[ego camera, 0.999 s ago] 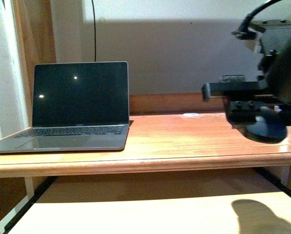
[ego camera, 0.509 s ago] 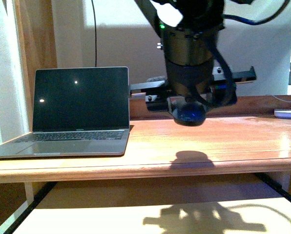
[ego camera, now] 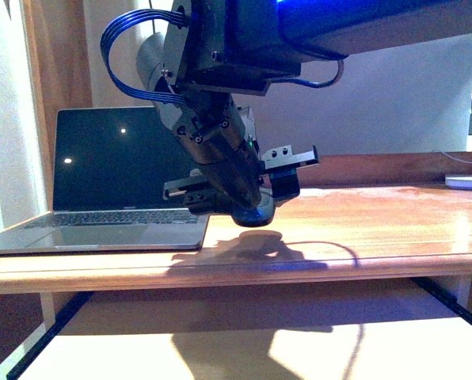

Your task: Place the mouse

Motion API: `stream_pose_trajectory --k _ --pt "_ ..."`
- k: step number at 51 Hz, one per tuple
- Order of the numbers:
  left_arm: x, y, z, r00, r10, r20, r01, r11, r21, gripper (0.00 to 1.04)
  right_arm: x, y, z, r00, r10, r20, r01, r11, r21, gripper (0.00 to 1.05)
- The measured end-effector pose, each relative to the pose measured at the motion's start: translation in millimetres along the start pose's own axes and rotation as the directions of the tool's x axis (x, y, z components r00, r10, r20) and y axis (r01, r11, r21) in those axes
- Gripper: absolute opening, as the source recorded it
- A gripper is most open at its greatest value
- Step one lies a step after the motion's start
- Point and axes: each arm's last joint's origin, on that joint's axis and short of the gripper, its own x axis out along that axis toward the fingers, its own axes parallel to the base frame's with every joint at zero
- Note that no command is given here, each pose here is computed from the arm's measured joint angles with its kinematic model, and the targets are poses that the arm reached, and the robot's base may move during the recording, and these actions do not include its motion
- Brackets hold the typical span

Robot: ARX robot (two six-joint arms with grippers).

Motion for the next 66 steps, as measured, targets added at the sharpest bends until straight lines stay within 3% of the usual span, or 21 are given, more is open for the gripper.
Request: stream_pose_trajectory --k 49,57,63,66 --pt "0.0 0.0 0.0 1.0 0.0 0.0 0.0 1.0 0.0 0.97 25.1 14.8 -19.8 0.999 -0.035 -0.014 0.034 0.998 -0.056 0.56" --pt "0.0 0.0 0.0 1.0 0.0 0.0 0.0 1.0 0.0 0.97 28.5 16.6 -22.0 1.0 -0.03 -0.007 0.029 0.998 -0.052 0.82" --pt "0.0 0.0 0.0 1.0 0.0 0.0 0.0 1.0 0.0 0.97 28.9 17.3 -21.6 1.0 -0.009 0.004 0.009 0.999 -0.035 0.96" --pt "0.0 0.0 0.0 1.0 0.0 0.0 0.0 1.0 0.0 0.97 27.6 16.8 -20.5 1.0 0.006 0.007 -0.006 1.0 -0.028 0.98"
